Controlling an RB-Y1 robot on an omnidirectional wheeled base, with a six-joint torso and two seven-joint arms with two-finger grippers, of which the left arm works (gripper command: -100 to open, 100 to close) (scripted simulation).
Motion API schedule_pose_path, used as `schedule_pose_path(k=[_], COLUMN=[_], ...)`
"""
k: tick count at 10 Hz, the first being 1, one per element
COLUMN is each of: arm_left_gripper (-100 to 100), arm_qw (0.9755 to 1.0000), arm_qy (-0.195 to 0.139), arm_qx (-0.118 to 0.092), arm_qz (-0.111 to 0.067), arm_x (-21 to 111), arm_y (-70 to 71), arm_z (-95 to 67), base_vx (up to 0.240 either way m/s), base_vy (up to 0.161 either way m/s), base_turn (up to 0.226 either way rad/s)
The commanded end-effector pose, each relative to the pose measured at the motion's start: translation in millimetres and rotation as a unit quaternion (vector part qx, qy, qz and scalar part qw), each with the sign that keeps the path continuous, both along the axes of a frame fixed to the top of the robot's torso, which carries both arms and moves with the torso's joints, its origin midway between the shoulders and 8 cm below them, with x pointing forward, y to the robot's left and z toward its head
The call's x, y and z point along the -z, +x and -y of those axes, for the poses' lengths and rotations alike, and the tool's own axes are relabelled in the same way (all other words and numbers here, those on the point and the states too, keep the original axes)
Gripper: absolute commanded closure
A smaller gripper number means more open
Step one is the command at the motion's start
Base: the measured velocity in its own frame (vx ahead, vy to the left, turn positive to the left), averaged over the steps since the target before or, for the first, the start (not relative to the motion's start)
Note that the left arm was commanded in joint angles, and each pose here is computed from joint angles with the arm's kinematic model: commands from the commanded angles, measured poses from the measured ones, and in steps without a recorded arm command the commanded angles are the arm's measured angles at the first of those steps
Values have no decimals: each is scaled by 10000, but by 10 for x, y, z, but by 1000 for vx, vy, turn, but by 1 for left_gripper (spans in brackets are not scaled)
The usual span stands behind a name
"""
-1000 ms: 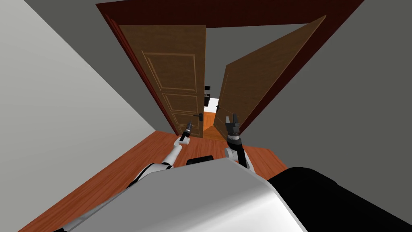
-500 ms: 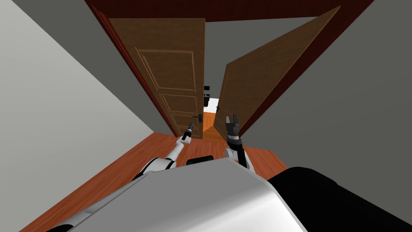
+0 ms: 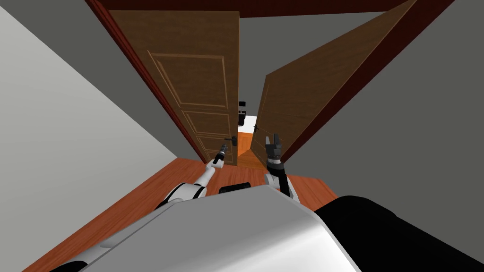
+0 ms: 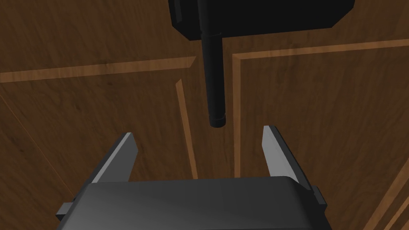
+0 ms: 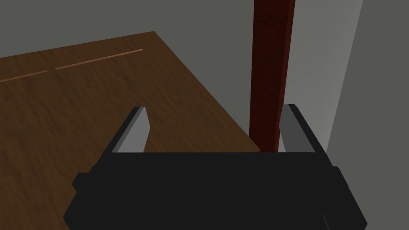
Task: Push the door open
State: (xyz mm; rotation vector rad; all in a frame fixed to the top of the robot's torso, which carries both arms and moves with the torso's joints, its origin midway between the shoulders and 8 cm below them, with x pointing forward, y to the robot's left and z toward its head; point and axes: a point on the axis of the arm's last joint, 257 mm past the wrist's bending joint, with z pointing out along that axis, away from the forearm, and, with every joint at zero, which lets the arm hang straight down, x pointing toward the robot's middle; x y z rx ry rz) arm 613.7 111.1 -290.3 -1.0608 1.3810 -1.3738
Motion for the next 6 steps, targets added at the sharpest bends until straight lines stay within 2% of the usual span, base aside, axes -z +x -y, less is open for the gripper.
schedule_pose_path(k=[1, 4, 6], arm_left_gripper=[-100, -100, -100], arm_qw=[10000, 10000, 10000], arm_qy=[27, 16, -37], arm_qx=[-33, -62, -60], arm_qz=[6, -3, -18], arm_x=[-1, 10, 18], arm_y=[7, 6, -5], arm_z=[-51, -71, -24], base_vx=[202, 206, 185], base_vy=[-49, -63, -49], base_turn=[-21, -23, -24])
